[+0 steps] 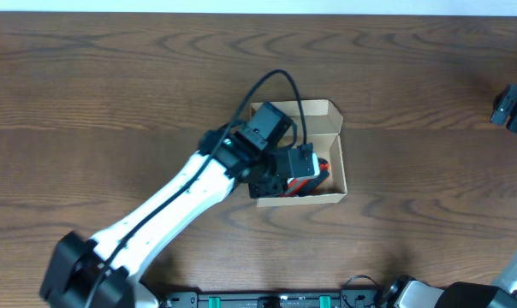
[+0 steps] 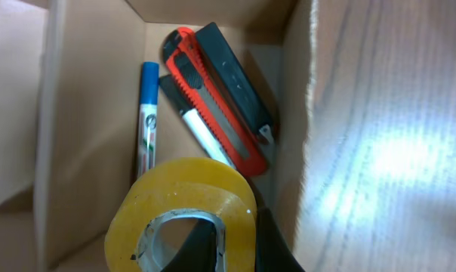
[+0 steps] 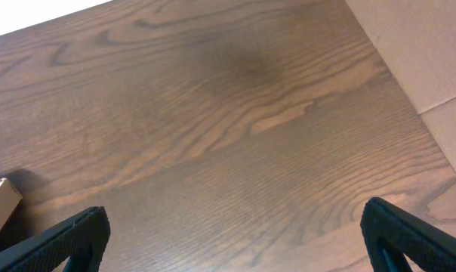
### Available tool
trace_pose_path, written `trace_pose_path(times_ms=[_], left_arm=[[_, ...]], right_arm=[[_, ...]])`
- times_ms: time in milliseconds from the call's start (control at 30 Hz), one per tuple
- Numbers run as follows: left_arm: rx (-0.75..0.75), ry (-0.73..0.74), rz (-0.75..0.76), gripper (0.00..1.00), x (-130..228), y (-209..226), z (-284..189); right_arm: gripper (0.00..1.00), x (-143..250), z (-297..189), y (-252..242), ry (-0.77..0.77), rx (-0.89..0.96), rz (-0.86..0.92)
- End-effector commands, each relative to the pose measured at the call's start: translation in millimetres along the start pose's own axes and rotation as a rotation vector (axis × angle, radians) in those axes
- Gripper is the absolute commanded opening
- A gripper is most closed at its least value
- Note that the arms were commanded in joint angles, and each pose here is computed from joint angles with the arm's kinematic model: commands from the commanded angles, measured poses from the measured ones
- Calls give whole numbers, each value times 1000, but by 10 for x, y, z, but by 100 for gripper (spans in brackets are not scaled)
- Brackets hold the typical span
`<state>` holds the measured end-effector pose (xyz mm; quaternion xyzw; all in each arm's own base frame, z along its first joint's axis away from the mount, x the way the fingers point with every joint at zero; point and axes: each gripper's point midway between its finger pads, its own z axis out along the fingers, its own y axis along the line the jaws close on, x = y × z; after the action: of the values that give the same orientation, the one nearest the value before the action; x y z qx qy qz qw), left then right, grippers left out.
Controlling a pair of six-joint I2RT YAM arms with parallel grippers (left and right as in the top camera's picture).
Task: Pack container
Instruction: 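Carry the tape roll into the box and release it with left gripper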
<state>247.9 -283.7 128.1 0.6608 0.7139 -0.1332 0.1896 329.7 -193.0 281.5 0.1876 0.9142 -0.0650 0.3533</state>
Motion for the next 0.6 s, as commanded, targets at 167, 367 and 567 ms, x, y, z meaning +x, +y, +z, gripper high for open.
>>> trace_pose_path(times_ms=[167, 367, 567], left_arm=[[2, -17, 55, 6, -88, 133, 289], [25, 10, 45, 6, -20, 155, 508], [68, 58, 26, 5, 112, 121, 725]], right_arm=[[99, 29, 15, -16, 13, 1, 24], [99, 39, 15, 8, 16, -12, 24], [99, 49, 21, 21, 21, -19, 25]])
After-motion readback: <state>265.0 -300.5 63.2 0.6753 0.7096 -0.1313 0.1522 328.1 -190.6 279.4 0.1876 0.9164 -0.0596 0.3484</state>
